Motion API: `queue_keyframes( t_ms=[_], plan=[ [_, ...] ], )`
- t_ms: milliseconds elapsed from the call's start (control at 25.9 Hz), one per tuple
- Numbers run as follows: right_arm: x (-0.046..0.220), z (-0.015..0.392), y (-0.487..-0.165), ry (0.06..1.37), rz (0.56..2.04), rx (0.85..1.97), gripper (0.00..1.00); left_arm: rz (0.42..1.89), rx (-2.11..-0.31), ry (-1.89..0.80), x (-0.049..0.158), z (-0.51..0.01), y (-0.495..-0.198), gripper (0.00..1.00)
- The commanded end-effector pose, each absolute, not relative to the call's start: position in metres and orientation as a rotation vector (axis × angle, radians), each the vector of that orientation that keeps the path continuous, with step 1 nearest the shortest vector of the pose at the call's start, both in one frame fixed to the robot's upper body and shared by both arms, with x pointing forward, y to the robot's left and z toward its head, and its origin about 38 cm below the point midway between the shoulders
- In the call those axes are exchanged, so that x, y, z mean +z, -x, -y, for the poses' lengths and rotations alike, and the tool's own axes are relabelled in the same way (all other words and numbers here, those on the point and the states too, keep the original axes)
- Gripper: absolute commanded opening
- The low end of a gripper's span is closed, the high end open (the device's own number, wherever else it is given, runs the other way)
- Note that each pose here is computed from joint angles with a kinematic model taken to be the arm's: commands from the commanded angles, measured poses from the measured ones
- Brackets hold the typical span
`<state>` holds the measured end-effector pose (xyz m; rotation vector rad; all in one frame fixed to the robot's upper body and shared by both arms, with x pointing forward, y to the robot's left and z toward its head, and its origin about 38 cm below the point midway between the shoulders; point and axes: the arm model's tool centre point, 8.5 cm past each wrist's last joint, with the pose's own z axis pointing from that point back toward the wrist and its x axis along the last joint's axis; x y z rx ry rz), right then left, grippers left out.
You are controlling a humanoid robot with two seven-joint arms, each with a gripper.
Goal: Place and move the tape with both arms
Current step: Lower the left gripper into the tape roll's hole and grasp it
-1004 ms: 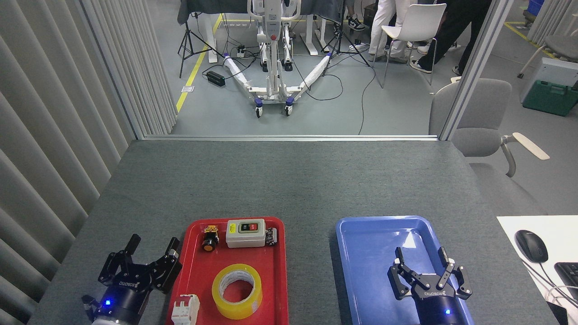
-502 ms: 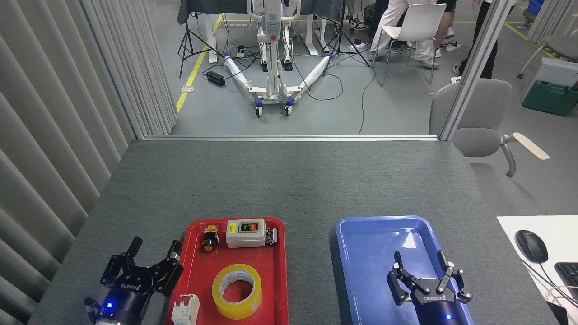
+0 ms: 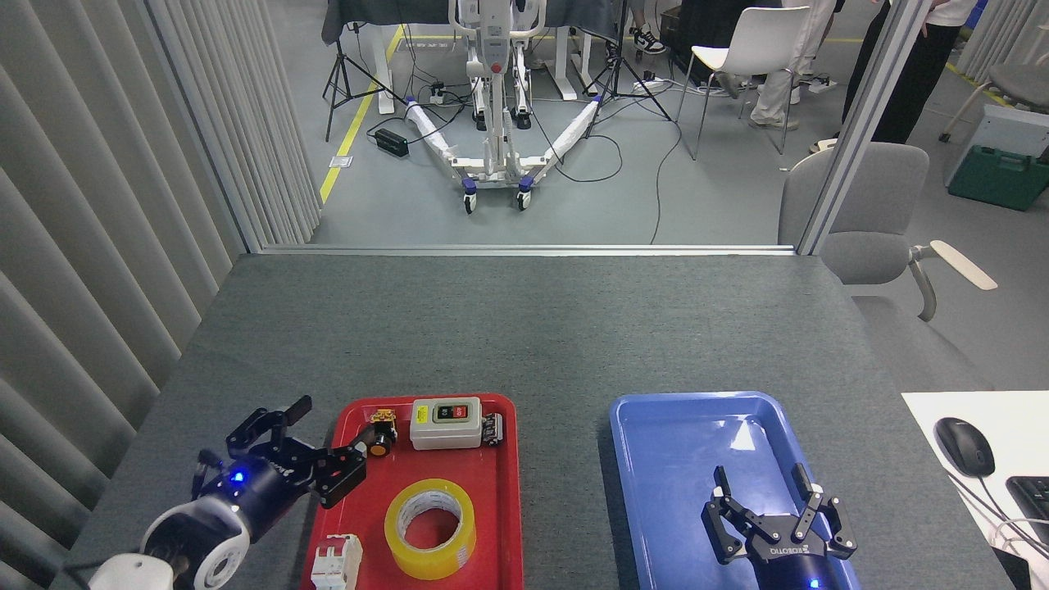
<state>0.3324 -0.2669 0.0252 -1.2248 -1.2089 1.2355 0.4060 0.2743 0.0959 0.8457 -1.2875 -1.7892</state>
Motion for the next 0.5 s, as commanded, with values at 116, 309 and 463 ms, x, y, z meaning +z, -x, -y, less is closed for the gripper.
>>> queue_keyframes(
  t_ms=[116, 309, 463],
  plan=[
    [0.027, 0.265, -0.331, 1.229, 1.226, 1.229, 1.00, 0.785, -2.377, -0.518, 0.104, -0.265, -0.412, 1.00],
    [0.026, 0.265, -0.330, 1.226, 1.227, 1.228, 1.00, 0.827, -2.426, -0.493, 0.112, -0.234, -0.431, 1.00],
    [0.025, 0.264, -0.329, 1.214, 1.236, 1.227, 1.00, 0.792, -2.440, -0.369, 0.090, -0.200, -0.449, 1.00]
  ],
)
